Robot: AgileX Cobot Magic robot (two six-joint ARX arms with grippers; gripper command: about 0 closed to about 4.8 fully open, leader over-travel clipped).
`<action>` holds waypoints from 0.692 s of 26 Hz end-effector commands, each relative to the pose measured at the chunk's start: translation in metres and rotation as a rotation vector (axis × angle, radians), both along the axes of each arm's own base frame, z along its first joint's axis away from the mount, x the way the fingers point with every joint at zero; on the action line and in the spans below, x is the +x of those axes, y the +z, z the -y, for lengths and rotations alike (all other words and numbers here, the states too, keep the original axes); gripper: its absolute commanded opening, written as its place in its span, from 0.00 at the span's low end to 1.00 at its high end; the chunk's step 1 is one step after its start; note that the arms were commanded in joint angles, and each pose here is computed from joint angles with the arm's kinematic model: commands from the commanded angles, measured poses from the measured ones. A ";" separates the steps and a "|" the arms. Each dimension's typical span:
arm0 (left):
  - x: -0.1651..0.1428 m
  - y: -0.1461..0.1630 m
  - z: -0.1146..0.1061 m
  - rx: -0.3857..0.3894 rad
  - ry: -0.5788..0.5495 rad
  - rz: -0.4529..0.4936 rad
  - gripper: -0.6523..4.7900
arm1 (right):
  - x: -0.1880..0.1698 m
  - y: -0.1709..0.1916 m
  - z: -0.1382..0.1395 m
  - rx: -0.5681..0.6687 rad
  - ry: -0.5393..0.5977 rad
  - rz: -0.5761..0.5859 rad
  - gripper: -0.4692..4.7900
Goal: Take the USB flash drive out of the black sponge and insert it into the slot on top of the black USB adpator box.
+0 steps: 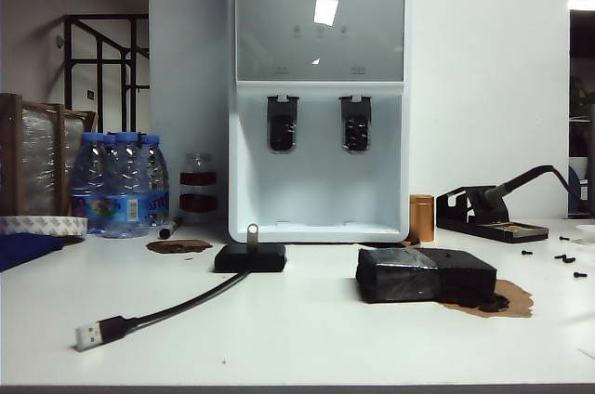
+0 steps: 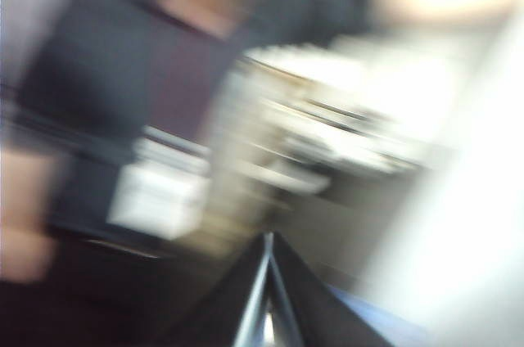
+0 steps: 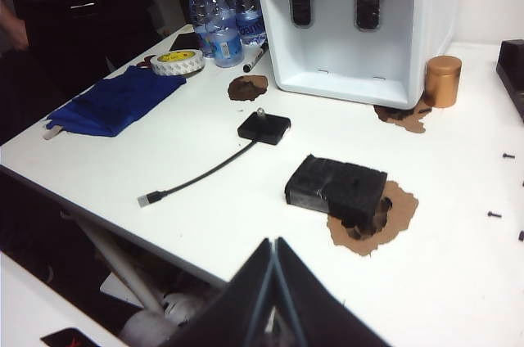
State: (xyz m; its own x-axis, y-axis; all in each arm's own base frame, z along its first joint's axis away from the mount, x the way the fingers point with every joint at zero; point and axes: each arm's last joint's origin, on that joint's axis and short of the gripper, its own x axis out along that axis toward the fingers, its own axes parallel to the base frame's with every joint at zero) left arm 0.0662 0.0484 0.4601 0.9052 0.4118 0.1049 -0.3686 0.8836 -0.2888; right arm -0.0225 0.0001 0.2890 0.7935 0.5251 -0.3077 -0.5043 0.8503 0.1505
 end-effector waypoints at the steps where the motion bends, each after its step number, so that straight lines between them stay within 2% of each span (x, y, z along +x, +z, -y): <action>1: 0.017 -0.003 0.023 -0.127 -0.447 -0.019 0.11 | 0.004 0.018 -0.001 0.062 -0.001 0.177 0.09; 4: 0.032 -0.017 0.048 -0.163 -0.594 -0.092 0.11 | 0.004 0.026 -0.002 0.088 0.000 0.257 0.09; 5: 0.042 -0.030 0.065 -0.114 -0.651 -0.139 0.11 | 0.004 0.027 -0.002 0.093 0.000 0.272 0.09; 6: 0.045 -0.038 0.074 -0.063 -0.663 -0.164 0.11 | 0.004 0.028 -0.002 0.095 0.001 0.277 0.09; 7: 0.048 -0.047 0.083 0.001 -0.666 -0.187 0.11 | 0.004 0.028 -0.002 0.094 -0.001 0.279 0.09; 9: 0.049 -0.066 0.102 0.174 -0.647 -0.213 0.11 | 0.004 0.029 -0.001 0.093 -0.008 0.290 0.09; 10: 0.048 -0.074 0.108 0.227 -0.620 -0.205 0.11 | 0.004 0.029 -0.001 0.096 -0.006 0.296 0.09; 12: 0.040 -0.091 0.118 0.269 -0.599 -0.143 0.11 | 0.004 0.030 -0.001 0.085 -0.002 0.312 0.09; 13: 0.031 -0.104 0.121 0.260 -0.644 -0.089 0.11 | 0.004 0.031 -0.001 0.036 0.001 0.357 0.09; 14: 0.027 -0.110 0.121 0.260 -0.657 -0.078 0.11 | 0.005 0.032 -0.001 0.006 0.009 0.388 0.09; 17: 0.021 -0.145 0.117 0.312 -0.667 -0.115 0.11 | 0.004 0.039 -0.001 0.006 0.007 0.466 0.09; 18: 0.021 -0.168 0.115 0.362 -0.650 -0.156 0.11 | 0.004 0.041 -0.001 0.012 0.007 0.485 0.09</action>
State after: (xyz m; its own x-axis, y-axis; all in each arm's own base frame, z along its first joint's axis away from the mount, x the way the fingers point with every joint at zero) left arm 0.0864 -0.0677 0.3086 0.9646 -0.2629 0.0212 0.2627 0.9648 0.0125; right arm -0.0175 0.0016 0.3254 0.8435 0.5335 0.0620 -0.5289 0.8452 -0.0769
